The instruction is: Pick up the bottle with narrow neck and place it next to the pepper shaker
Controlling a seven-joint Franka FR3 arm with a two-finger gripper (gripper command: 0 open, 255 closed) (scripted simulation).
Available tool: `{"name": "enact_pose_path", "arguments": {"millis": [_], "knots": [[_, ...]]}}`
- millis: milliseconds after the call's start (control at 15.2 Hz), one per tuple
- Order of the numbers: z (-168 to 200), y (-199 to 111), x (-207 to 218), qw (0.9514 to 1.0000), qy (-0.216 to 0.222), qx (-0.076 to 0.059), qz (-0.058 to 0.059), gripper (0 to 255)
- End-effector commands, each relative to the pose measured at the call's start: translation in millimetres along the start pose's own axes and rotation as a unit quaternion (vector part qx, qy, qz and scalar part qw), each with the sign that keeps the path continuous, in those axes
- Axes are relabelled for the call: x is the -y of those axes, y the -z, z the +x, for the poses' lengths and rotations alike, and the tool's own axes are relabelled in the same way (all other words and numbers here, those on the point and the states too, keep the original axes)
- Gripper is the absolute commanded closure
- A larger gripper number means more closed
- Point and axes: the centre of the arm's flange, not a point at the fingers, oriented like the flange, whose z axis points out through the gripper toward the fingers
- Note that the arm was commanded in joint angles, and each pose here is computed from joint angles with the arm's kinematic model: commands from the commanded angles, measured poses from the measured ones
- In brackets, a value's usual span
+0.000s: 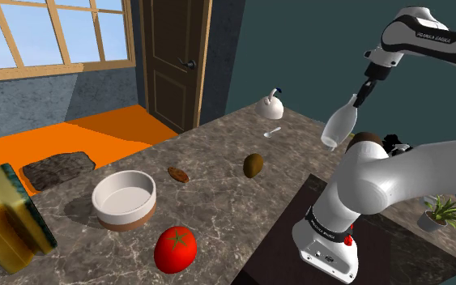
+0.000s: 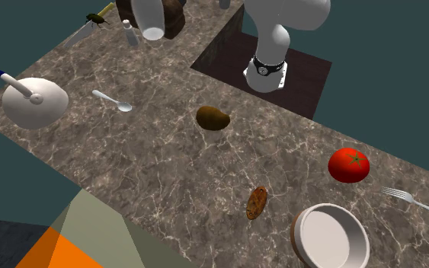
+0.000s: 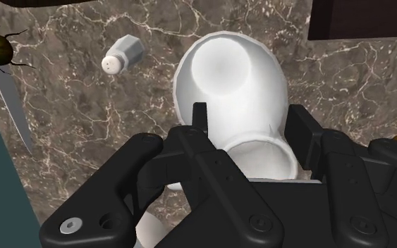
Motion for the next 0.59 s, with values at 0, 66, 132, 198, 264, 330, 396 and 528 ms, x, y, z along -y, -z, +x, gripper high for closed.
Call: {"name": "enact_pose_path", "arguments": {"millis": [0, 66, 132, 198, 264, 330, 396, 528], "knots": [[0, -10, 1, 1.0000, 0.000, 0.000, 0.000, 255], [0, -15, 1, 1.0000, 0.000, 0.000, 0.000, 255], [0, -20, 1, 1.0000, 0.000, 0.000, 0.000, 255], [-1, -26, 1, 1.0000, 0.000, 0.000, 0.000, 255], [-1, -31, 1, 1.0000, 0.000, 0.000, 0.000, 255], [-1, -36, 1, 1.0000, 0.000, 0.000, 0.000, 255], [-1, -41, 1, 1.0000, 0.000, 0.000, 0.000, 255], [-1, -52, 1, 1.0000, 0.000, 0.000, 0.000, 255]]}}
